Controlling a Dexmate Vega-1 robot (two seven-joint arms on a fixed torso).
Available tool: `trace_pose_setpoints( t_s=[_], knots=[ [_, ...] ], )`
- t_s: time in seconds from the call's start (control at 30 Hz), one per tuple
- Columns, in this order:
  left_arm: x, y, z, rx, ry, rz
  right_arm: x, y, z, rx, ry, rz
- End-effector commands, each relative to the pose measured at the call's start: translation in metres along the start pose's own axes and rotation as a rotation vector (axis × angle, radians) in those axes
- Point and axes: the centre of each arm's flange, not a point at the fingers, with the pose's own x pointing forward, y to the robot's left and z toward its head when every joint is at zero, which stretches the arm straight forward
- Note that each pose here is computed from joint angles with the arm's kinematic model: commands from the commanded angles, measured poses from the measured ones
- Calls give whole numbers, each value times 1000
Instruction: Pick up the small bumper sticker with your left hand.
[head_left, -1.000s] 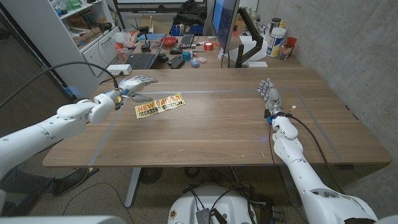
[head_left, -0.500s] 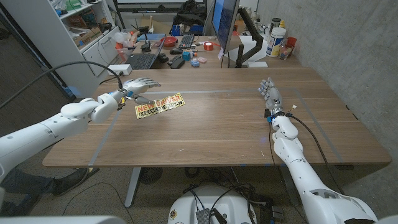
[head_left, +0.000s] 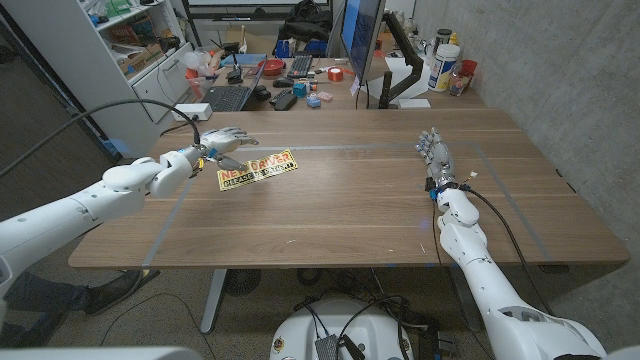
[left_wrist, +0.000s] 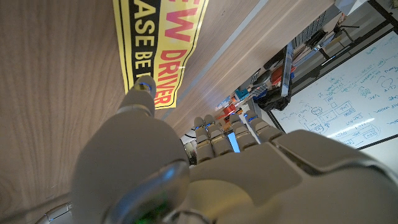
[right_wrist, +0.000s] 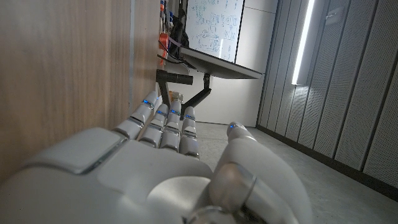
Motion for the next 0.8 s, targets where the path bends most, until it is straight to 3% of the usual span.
trace_pose_setpoints(
  t_s=[0.03, 0.8],
  knots=[
    [7, -6, -2, 20, 21, -26, -2, -3, -2, 6, 5, -9],
    [22, -20, 18, 40, -16, -42, -1, -1, -2, 19, 4, -9]
  ],
)
